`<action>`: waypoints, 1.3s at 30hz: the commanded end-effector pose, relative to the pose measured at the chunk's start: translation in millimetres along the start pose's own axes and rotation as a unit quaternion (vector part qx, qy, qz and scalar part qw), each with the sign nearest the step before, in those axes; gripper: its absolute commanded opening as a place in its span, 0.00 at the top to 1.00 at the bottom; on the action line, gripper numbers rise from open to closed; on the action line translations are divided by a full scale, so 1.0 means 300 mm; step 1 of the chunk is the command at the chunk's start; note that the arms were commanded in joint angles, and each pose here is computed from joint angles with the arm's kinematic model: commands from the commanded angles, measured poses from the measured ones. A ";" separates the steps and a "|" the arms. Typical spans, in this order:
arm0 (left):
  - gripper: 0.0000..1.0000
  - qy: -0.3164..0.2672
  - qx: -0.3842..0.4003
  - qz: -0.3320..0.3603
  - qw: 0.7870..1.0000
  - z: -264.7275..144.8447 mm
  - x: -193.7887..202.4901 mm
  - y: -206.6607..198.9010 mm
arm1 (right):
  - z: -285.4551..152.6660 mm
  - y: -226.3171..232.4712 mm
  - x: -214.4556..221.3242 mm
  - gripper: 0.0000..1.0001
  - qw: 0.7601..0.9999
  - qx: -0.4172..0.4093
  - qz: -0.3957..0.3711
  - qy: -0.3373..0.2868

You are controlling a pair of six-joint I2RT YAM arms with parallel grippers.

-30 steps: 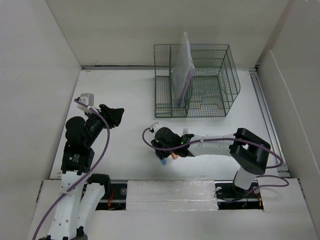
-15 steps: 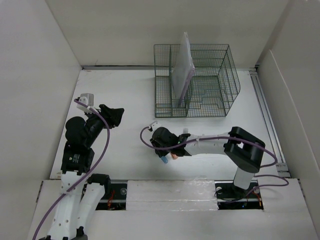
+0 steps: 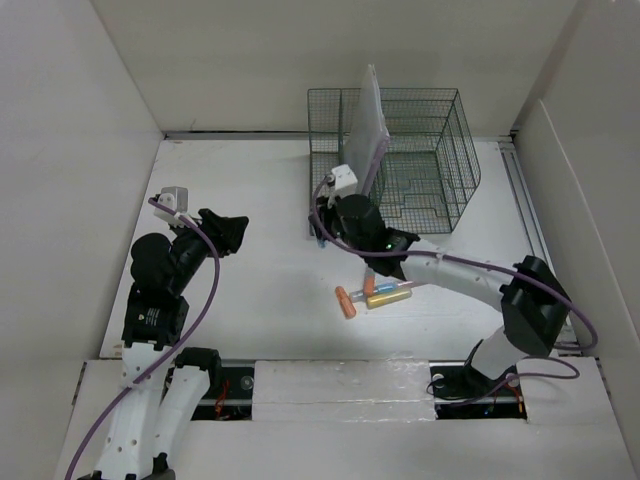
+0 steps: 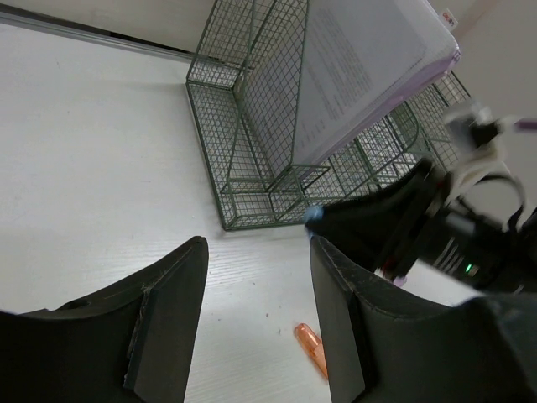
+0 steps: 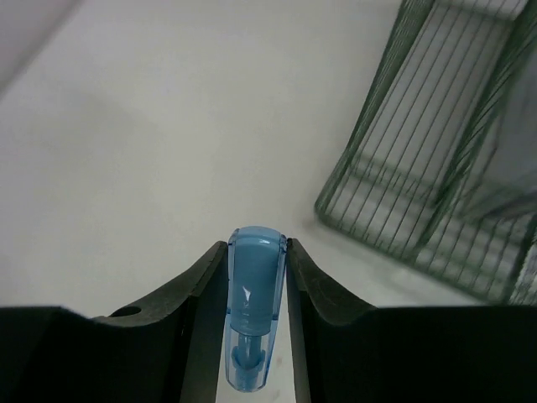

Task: Organize the desk

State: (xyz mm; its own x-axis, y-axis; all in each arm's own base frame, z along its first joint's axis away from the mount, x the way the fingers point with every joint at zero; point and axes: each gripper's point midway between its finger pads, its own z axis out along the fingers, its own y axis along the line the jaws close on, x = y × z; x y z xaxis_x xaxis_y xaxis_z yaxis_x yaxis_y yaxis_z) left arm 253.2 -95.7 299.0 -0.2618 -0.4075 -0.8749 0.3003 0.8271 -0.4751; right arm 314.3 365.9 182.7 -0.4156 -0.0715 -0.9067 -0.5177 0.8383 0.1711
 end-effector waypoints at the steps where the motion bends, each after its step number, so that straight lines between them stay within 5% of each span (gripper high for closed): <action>1: 0.52 -0.019 0.012 0.009 1.000 0.000 -0.035 -0.019 | -0.014 -0.051 -0.333 0.79 0.985 0.021 0.027 -0.166; 10: 0.52 -0.016 0.014 0.009 1.000 0.003 -0.029 -0.018 | 0.116 -0.194 -0.462 0.80 0.959 0.047 0.053 -0.276; 17: 0.52 -0.014 0.012 0.009 1.000 0.004 -0.027 -0.016 | 0.248 -0.242 -0.425 0.80 0.959 0.057 0.045 -0.274; 27: 0.52 -0.009 0.016 0.010 1.000 0.009 -0.021 -0.018 | 0.084 -0.418 -0.428 0.82 0.934 0.178 0.023 -0.310; 39: 0.52 -0.007 0.015 0.009 1.000 0.011 -0.017 -0.015 | 0.100 -0.559 -0.333 0.83 0.923 0.260 0.018 -0.284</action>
State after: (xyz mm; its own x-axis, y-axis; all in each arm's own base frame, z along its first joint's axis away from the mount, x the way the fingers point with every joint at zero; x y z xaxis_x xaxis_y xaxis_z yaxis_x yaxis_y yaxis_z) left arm 254.4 -96.8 296.7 -0.2725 -0.4052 -0.8727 0.3008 0.8256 -0.4773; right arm 459.6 255.2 218.1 0.0532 0.1076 -0.9928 -0.0598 0.9927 0.1044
